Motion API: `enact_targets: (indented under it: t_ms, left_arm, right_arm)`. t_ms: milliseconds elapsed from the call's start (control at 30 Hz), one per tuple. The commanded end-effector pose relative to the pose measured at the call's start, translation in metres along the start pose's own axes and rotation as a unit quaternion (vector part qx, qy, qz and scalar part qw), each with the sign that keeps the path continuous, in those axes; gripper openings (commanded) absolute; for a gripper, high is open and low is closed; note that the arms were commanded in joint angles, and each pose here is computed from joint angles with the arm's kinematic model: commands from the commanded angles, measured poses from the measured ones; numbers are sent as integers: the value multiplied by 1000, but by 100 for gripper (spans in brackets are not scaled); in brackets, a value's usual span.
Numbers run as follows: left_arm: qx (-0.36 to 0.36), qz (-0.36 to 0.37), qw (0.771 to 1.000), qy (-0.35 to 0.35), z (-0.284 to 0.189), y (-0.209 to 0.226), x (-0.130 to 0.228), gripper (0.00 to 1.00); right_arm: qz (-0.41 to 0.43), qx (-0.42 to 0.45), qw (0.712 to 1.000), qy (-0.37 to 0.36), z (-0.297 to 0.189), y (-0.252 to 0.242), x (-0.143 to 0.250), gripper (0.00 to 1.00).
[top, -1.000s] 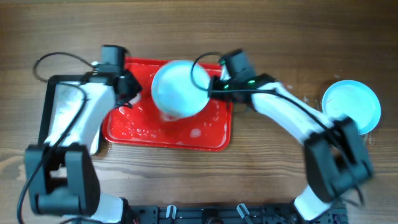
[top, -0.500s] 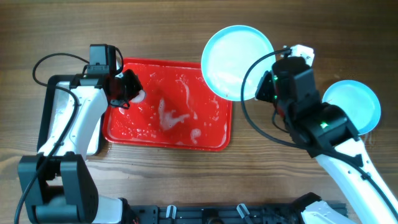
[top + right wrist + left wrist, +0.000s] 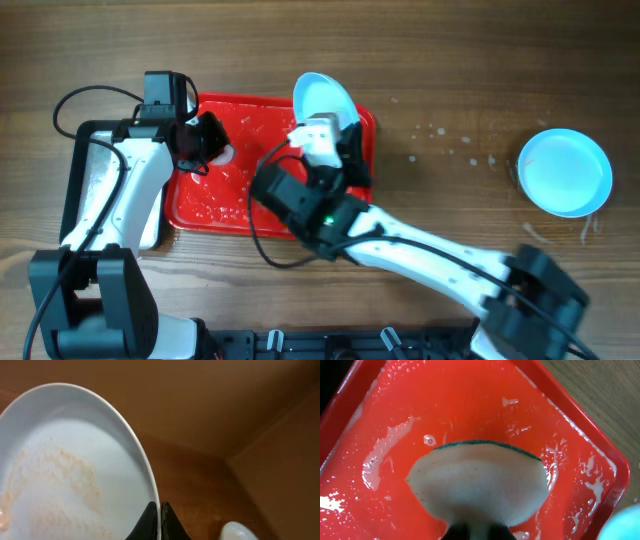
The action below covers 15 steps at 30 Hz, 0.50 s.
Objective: Clean dirty plates on tray and stack at the side
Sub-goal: 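Lift the cleaned plate off the tray with the right gripper, then carry the plate right and set it onto the plate stack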
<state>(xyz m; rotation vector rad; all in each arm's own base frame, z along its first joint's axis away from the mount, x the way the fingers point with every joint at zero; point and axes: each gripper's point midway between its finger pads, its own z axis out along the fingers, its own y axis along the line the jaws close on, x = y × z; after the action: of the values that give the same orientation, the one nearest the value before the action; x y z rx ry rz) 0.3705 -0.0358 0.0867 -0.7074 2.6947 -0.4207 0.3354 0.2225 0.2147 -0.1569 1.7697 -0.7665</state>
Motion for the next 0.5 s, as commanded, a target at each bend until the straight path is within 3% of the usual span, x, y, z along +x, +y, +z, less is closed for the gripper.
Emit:
enact_targets:
  t_ms: [0, 467]
  left_arm:
    - [9, 12, 1000, -1, -5, -3, 1, 4]
    - [8, 12, 1000, 0, -5, -2, 2, 4]
  right_arm:
    - [-94, 64, 993, -13, 1, 0, 3, 4]
    - [-87, 63, 994, -14, 1, 2, 2, 4]
